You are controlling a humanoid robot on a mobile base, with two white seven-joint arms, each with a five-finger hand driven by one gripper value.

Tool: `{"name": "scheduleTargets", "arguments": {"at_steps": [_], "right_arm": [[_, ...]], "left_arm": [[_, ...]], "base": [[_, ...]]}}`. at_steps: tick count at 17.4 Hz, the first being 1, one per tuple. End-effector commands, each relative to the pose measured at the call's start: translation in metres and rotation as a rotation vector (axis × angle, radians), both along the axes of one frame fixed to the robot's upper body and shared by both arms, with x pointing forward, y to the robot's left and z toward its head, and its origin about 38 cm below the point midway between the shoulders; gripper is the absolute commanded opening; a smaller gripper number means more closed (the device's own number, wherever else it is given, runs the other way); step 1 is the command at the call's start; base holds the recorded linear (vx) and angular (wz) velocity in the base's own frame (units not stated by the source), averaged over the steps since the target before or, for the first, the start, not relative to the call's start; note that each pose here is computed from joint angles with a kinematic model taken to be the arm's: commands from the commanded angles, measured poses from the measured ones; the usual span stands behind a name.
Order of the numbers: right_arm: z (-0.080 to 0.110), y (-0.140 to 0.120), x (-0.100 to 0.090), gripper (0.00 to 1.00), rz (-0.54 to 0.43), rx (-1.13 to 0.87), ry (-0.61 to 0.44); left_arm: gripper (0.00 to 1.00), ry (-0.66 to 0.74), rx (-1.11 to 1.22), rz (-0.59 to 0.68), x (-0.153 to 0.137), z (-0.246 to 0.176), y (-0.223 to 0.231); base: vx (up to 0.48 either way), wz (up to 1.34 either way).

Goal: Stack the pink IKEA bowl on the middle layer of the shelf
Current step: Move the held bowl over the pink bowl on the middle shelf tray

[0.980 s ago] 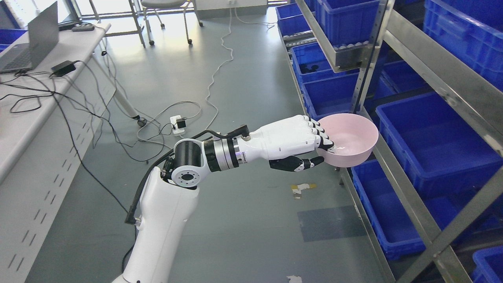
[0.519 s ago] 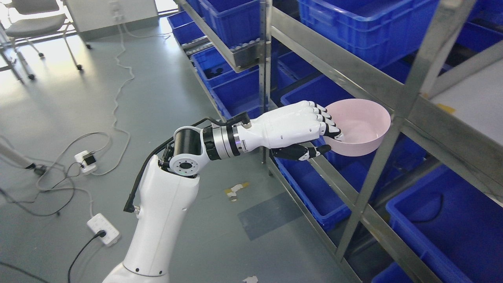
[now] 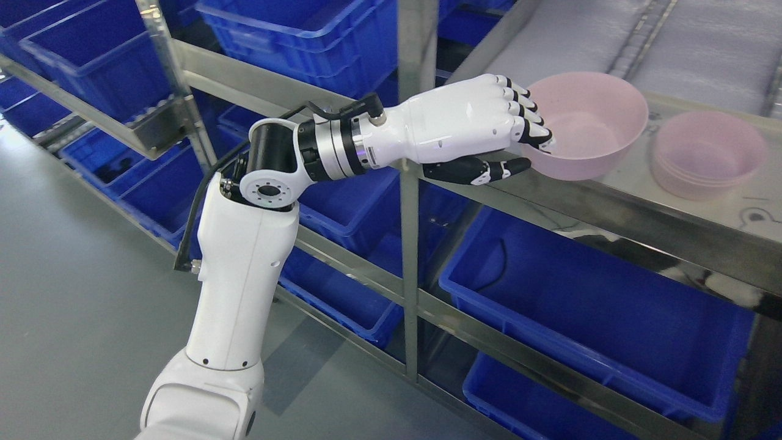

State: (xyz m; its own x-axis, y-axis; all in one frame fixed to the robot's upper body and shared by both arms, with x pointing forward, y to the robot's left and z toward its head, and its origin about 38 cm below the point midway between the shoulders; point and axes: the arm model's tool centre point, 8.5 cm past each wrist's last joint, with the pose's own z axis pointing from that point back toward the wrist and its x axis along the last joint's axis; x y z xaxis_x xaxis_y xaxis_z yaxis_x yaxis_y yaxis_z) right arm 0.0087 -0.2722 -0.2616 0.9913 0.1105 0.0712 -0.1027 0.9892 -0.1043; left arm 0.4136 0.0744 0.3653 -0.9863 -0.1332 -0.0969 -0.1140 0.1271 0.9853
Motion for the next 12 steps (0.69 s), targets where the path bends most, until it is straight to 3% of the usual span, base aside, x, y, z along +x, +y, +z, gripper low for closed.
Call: {"name": "scheduleTargets", "arguments": {"at_steps": [1,7,12], "right_arm": [[0.001,-0.011,0.004,1.00,0.001,-0.017,-0.015],[0.001,-0.011,0.004,1.00,0.001,-0.017,-0.015],[0.001,-0.011,0.003,1.00,0.001,-0.017,-0.014]], "left_arm": [[0.02,-0.082,0.055,0.169,0.025,0.034,0.040],[0.02,-0.065,0.283,0.381,0.052,0.006,0.067],[0.02,-0.063,0.304,0.440,0.057,0.003,0.083]], "base": [[0.018,-0.96],[0.033,-0.77],[0.036,-0.41]]}}
